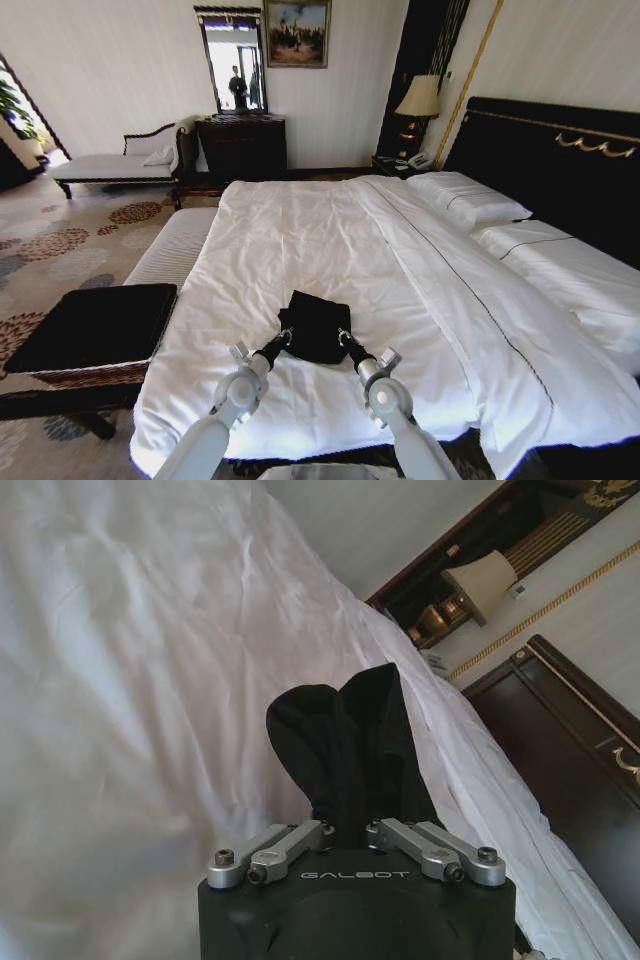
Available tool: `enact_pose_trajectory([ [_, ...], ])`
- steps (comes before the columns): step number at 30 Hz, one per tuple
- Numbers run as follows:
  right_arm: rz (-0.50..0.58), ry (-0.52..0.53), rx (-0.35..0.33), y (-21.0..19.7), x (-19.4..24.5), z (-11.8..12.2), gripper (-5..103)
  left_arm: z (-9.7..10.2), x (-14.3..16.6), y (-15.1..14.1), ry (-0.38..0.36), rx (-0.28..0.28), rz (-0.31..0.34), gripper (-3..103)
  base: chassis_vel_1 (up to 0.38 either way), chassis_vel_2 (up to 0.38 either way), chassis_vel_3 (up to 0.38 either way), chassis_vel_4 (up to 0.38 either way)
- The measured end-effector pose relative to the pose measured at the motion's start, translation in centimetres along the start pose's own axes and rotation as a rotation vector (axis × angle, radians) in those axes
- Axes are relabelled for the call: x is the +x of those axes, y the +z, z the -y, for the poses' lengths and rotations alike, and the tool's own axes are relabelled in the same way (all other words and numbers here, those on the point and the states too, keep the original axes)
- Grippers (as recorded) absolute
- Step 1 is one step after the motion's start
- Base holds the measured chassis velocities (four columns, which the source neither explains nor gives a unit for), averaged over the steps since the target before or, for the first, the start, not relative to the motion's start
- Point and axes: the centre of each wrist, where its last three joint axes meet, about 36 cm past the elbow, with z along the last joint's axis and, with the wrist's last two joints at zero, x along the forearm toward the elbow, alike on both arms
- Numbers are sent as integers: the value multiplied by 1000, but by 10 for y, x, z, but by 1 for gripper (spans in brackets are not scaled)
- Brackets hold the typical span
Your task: Fold the clothes on the bed and place them into the basket.
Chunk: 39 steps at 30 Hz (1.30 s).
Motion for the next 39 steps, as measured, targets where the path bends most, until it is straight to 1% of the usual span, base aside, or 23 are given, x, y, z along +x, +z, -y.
enact_pose_trajectory([
  [1,0,0,0,0,0,0,9,0,0,0,0,0,0,7,0,0,0,0],
  [2,17,-2,30,-1,2,-4,9,5,6,-4,5,-4,15,7,0,0,0,0],
  [3,24,-4,42,-1,3,-6,9,6,8,-5,6,-5,20,7,0,0,0,0],
  [4,44,-16,74,-3,7,-12,9,12,16,-10,13,-17,42,7,0,0,0,0],
  [6,51,-21,83,-4,8,-15,9,15,19,-11,16,-26,52,7,0,0,0,0],
  [7,63,-27,105,-5,11,-19,9,18,23,-13,20,-38,65,7,0,0,0,0],
  [9,76,-34,134,-7,14,-23,9,22,25,-14,24,-45,75,7,0,0,0,0],
  [12,86,-46,152,-8,16,-26,9,23,26,-15,21,-51,81,7,0,0,0,0],
  [19,103,-65,166,-8,19,-35,9,25,23,-15,17,-66,91,7,0,0,0,0],
  [21,134,-72,185,-4,19,-35,9,27,19,-14,17,-69,95,7,0,0,0,0],
  [24,156,-71,192,1,15,-31,9,25,13,-11,7,-95,98,7,0,0,0,0],
  [25,156,-71,192,1,15,-31,9,25,13,-11,7,-95,98,7,0,0,0,0],
  [28,163,-64,212,4,12,-26,9,23,14,-7,4,-135,91,7,0,0,0,0],
  [39,147,-71,190,11,10,-28,9,18,24,-5,-12,-137,88,7,8,17,-11,-16],
])
